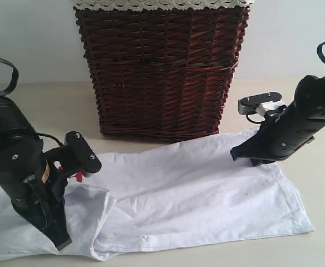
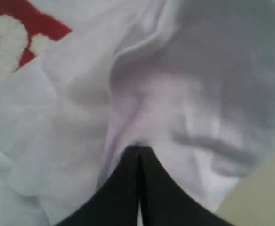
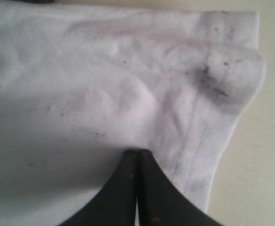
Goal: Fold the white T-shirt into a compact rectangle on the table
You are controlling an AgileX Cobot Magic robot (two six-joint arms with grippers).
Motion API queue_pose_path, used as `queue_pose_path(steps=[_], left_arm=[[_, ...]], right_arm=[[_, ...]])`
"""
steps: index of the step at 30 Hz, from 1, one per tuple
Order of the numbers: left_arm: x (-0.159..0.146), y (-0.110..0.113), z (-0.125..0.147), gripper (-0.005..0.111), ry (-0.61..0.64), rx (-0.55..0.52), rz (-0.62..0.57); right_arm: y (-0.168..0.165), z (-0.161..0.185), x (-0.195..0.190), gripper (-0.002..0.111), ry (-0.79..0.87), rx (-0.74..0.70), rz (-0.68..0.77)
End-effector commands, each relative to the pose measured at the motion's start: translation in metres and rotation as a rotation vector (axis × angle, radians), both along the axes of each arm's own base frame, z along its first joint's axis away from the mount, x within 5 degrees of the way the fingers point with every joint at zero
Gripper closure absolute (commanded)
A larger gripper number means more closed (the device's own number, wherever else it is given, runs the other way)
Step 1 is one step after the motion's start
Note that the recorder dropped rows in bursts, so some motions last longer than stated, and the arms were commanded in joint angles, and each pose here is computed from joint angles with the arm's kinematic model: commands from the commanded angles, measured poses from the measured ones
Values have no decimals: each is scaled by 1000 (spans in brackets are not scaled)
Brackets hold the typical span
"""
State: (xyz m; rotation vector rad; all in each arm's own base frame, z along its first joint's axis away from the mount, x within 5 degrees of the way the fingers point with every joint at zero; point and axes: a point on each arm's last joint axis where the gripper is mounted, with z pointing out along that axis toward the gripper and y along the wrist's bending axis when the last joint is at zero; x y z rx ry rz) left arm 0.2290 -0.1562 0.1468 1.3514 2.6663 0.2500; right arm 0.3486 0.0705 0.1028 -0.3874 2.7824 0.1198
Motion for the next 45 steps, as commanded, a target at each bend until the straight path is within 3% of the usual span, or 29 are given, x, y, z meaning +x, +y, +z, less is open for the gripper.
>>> queue_pose_path(steps=[1,13,21,26,29,32,38,45], left_arm=[[18,6,-3,107,-13,-3,36],[50,-1,19,107,-226,-32,-10],[42,-2,34,107,-237,-42,3],[12,-19,61,107,-208,-218,-28],[-6,-28,52,107,-130,-296,-76],[-15,-34,34,107,-96,-309,-115],[-7,-44,13,107,-127,-338,-128],[-5,-51,-14,107,-73,-330,-100]], right_arm=[[-3,-10,-6,108,62,-13,10],[-3,-10,-5,108,59,-13,9],[-3,-10,-6,108,61,-13,9],[-3,-10,-6,108,61,-12,8],[-3,-10,-5,108,59,-12,8],[-3,-10,-5,108,59,-12,8],[-3,-10,-6,108,61,-12,8],[-3,-10,-5,108,51,-12,7]])
